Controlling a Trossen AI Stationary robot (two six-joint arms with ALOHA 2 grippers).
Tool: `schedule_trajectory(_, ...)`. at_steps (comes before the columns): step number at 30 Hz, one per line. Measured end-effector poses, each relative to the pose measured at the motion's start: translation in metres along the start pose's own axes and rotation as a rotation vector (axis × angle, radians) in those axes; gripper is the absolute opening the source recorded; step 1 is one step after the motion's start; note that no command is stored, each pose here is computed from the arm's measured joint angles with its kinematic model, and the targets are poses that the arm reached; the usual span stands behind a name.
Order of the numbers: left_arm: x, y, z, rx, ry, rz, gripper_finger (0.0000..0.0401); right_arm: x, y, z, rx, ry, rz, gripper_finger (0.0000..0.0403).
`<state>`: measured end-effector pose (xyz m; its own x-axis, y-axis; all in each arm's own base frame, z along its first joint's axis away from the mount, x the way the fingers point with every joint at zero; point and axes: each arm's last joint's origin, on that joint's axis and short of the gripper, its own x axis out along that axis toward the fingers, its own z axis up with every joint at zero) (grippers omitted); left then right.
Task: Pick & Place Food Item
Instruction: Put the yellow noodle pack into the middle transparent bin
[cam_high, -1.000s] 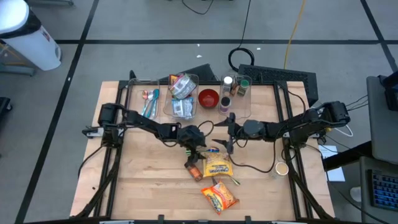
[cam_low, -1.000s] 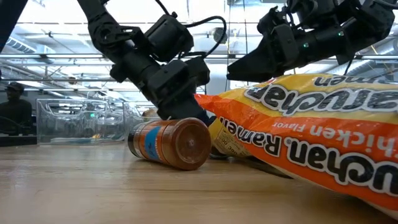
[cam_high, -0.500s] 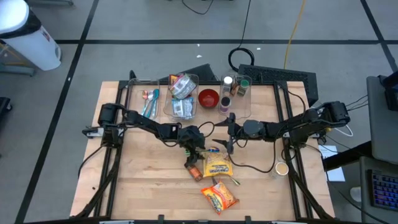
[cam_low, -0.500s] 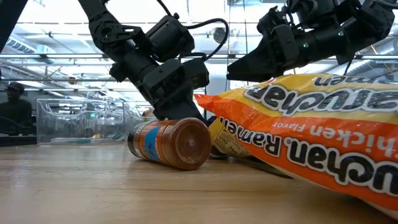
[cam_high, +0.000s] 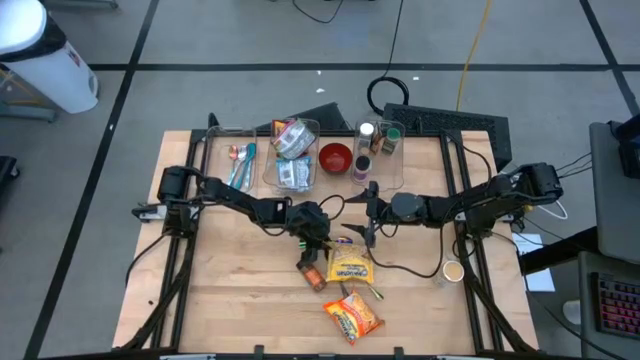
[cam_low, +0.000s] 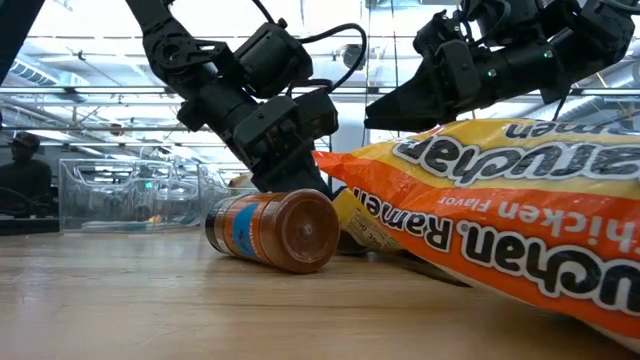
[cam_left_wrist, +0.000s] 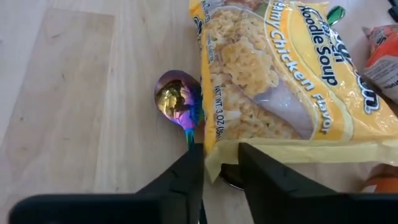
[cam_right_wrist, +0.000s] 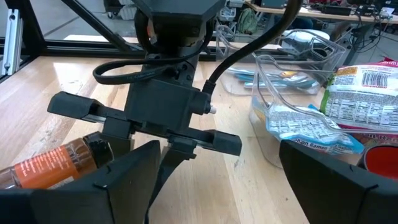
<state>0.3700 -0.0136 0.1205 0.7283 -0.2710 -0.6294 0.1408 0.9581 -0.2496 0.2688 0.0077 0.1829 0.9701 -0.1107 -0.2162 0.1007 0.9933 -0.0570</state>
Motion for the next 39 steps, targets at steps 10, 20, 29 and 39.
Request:
schedule_trajectory(10,0.000,0.000,0.003,0.070,-0.029,-0.001,0.0007,0.000,0.000,0.000,-0.015,0.000,0.000,0.0320)
schedule_trajectory(20,0.000,-0.003,0.014,0.112,-0.041,-0.004,0.0003,0.000,0.000,0.000,-0.023,0.001,-0.005,0.0320)
schedule_trajectory(29,0.001,-0.019,0.037,0.182,0.040,0.028,0.0002,0.000,0.000,-0.003,-0.029,0.026,-0.002,0.0320)
schedule_trajectory(39,-0.003,-0.042,0.064,0.305,0.112,0.147,0.0001,-0.004,-0.003,-0.008,0.131,0.131,0.238,0.0320)
